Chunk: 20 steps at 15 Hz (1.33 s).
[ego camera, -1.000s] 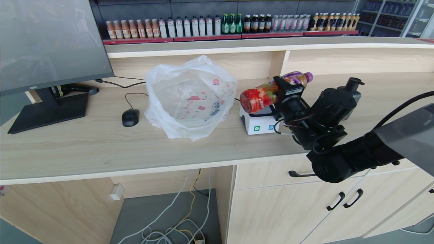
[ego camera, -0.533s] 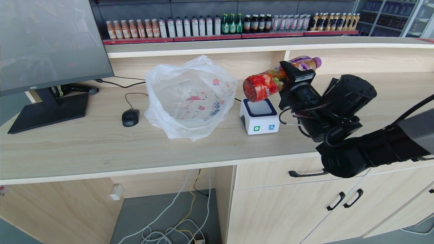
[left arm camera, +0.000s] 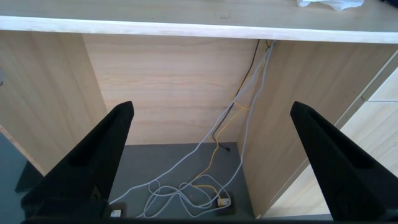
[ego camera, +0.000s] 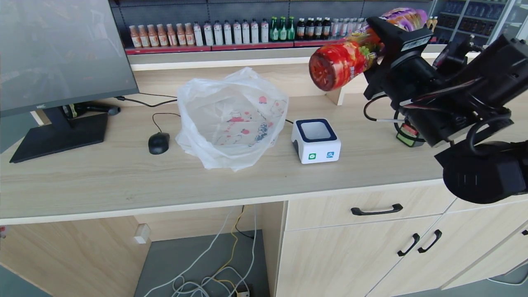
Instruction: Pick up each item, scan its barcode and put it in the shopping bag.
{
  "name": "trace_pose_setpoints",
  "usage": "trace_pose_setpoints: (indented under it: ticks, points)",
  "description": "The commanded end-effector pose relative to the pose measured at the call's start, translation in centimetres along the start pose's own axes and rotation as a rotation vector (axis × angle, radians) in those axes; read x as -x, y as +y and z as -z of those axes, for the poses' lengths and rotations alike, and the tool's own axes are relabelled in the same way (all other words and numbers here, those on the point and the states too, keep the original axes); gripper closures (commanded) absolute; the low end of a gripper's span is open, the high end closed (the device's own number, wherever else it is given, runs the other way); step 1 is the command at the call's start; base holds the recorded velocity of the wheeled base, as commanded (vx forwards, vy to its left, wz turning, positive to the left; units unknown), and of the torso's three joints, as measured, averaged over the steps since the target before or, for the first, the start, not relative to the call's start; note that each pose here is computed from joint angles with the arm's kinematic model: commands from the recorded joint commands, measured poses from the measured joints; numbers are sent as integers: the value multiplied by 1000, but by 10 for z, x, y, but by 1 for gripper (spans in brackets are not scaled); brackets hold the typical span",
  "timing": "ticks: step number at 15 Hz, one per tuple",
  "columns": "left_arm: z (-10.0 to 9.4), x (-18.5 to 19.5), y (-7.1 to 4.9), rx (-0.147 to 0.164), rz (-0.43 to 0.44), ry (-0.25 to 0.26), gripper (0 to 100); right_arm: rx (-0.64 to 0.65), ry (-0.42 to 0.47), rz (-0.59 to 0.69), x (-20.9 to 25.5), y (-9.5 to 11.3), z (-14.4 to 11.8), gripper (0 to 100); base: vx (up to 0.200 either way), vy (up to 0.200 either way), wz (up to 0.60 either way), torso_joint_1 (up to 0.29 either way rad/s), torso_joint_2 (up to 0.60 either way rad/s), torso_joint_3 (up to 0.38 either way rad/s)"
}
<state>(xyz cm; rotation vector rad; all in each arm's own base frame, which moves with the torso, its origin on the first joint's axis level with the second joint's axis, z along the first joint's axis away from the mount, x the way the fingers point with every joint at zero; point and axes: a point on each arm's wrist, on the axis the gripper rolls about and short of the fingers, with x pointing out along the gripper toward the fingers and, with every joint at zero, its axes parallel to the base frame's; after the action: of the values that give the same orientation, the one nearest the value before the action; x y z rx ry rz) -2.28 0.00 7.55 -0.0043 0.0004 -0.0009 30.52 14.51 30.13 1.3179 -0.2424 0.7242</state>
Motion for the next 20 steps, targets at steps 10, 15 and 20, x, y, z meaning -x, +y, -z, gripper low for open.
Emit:
trace_pose_setpoints:
  ticks: [10, 15, 20]
  points:
    - [0, 0, 0, 0, -1, 0, 0, 387, 111, -140, 6, 77, 15, 100, 0, 0, 0, 0, 0, 0]
    - [0, 0, 0, 0, -1, 0, 0, 765, 159, -158, 9, 77, 41, 100, 0, 0, 0, 0, 0, 0]
    - [0, 0, 0, -13, 1, 0, 0, 901, 130, -118, 7, 71, 50, 100, 0, 0, 0, 0, 0, 0]
